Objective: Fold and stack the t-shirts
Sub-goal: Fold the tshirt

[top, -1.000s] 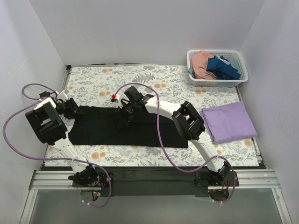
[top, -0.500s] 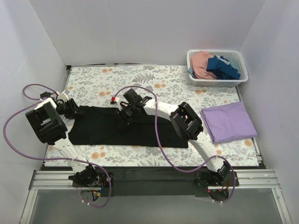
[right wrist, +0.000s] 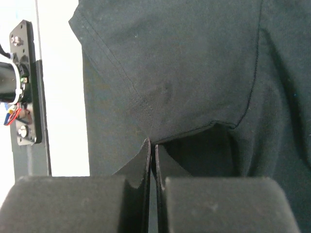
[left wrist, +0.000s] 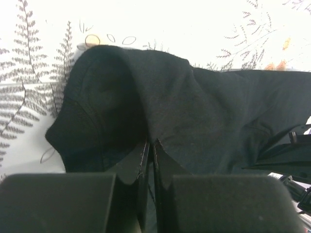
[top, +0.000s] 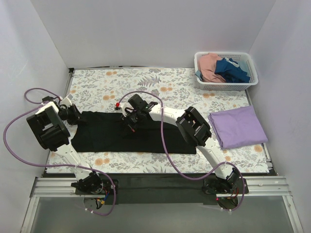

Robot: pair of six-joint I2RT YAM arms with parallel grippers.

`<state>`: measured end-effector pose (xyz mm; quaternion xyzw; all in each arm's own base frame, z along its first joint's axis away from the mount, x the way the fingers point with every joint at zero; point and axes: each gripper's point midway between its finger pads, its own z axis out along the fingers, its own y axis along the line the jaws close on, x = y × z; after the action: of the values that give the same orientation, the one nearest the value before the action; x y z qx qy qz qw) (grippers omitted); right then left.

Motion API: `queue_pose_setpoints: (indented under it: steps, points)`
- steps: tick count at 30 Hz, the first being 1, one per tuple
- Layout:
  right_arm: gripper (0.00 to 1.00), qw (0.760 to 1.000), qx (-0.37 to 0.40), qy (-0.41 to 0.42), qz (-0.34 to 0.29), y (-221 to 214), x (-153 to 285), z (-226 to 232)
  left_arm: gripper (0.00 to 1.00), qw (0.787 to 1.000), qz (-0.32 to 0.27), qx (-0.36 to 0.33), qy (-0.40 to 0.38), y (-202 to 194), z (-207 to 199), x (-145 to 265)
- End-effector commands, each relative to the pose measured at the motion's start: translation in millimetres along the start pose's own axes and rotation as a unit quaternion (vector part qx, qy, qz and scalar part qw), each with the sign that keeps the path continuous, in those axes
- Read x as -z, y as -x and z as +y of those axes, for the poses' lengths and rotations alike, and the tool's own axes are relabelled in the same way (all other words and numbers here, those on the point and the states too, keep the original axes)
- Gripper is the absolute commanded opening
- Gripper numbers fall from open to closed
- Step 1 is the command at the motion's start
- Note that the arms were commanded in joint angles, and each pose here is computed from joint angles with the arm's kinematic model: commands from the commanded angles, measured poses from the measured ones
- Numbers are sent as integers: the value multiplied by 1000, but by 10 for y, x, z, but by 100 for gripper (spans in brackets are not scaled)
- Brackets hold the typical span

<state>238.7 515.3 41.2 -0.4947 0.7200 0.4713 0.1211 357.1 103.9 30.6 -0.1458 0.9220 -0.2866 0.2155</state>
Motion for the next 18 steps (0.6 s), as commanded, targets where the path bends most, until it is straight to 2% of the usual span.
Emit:
queue_pose_setpoints:
  steps: [1,8,18]
  points:
    - [1,999,30,30,-28,298,236,360,0,999,-24,-31,21,149,-139,270]
    - [1,999,29,24,-38,329,415,340,0,997,-19,-30,72,58,-78,463]
    - [1,999,10,30,-29,188,508,338,0,995,1,-35,88,-280,-101,529]
